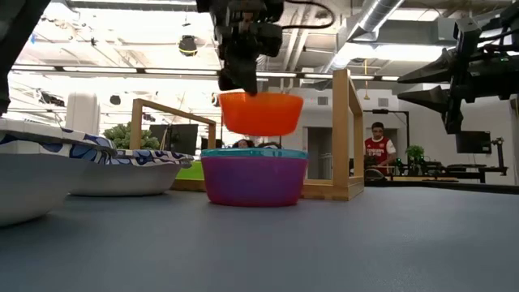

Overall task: Place and stack bowls onto a shelf
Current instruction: Stack the small orange bowl on top of the small green bowl on the shelf

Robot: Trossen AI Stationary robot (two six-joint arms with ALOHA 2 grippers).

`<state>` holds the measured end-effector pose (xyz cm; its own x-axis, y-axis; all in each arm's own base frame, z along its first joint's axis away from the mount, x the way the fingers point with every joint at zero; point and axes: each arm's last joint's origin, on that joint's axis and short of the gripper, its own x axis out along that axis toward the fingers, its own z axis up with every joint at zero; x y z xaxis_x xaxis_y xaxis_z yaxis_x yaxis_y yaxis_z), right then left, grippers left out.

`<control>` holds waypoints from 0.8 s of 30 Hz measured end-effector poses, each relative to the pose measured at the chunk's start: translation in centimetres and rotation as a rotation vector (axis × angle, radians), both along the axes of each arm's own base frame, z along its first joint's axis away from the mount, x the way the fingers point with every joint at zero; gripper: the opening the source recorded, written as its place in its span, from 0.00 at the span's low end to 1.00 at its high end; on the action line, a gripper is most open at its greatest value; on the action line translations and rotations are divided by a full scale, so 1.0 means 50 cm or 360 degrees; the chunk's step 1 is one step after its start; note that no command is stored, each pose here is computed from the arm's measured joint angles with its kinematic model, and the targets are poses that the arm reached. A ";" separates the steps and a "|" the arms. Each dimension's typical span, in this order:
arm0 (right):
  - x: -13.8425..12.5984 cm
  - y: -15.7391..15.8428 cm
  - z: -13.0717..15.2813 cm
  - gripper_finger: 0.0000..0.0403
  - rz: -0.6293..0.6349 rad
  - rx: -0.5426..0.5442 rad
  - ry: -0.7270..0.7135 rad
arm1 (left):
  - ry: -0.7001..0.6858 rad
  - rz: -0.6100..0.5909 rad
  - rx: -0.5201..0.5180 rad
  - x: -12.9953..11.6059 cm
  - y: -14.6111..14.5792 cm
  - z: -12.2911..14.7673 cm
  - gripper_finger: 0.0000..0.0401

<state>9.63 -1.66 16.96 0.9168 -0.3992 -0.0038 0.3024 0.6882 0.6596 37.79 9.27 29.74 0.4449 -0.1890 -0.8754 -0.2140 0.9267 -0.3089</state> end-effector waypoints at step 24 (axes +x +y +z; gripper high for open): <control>0.000 0.000 0.000 0.42 -0.0007 0.0006 -0.0003 | 0.0283 0.0035 0.0242 -0.221 0.295 0.007 0.00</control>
